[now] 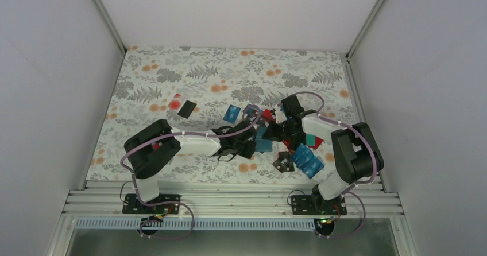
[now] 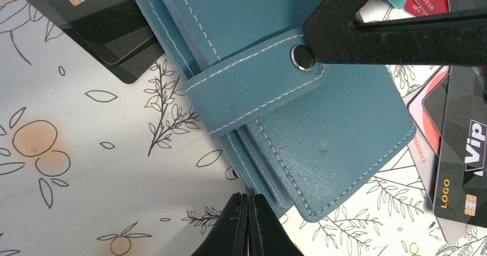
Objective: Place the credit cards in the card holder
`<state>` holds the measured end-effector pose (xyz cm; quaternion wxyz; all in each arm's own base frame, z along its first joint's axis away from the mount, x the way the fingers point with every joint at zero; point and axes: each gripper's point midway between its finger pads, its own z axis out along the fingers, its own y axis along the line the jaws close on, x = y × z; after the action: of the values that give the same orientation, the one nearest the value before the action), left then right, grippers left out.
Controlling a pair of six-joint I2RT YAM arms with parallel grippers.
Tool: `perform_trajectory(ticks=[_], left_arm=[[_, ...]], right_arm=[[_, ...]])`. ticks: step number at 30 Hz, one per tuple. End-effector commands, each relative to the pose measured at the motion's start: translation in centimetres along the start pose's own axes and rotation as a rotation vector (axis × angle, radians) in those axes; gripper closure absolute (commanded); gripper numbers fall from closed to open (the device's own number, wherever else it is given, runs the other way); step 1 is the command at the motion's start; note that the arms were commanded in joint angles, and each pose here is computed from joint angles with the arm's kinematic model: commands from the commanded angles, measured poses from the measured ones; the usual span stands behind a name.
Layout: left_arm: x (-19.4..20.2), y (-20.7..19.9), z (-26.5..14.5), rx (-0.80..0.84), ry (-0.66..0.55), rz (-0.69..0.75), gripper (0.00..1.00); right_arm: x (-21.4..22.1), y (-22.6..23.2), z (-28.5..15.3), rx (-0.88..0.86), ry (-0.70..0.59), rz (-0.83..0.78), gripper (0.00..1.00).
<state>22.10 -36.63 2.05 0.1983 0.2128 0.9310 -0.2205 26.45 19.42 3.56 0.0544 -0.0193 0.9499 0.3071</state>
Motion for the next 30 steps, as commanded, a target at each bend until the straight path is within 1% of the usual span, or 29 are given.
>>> perform_trajectory(ticks=[1,4,9,17,25,28,30], left_arm=[[-0.5,-0.3,-0.1,-0.011,-0.007,0.011,0.98],[-1.7,-0.9,-1.3,0.004,-0.038,0.015,0.98],[-5.3,-1.2,-3.5,0.033,-0.113,-0.012,0.98],[-8.3,-2.4,-2.8,0.099,-0.144,-0.001,0.98],[-8.6,-2.8,-1.0,0.123,-0.12,0.015,0.98],[-7.2,-2.3,0.4,0.12,-0.08,0.005,0.98],[-5.4,-1.2,1.9,0.101,-0.042,-0.012,0.98]], right_arm=[[0.2,-1.3,0.8,0.058,0.007,-0.004,0.96],[0.7,-1.7,1.1,0.061,0.017,0.002,0.96],[1.0,-1.9,1.1,0.065,0.015,0.001,0.96],[1.0,-1.7,1.2,0.054,0.016,0.0,0.96],[1.1,-1.7,1.2,0.053,0.017,0.003,0.96],[1.1,-1.7,1.2,0.054,0.016,0.003,0.96],[1.1,-1.7,1.2,0.054,0.017,0.003,0.96]])
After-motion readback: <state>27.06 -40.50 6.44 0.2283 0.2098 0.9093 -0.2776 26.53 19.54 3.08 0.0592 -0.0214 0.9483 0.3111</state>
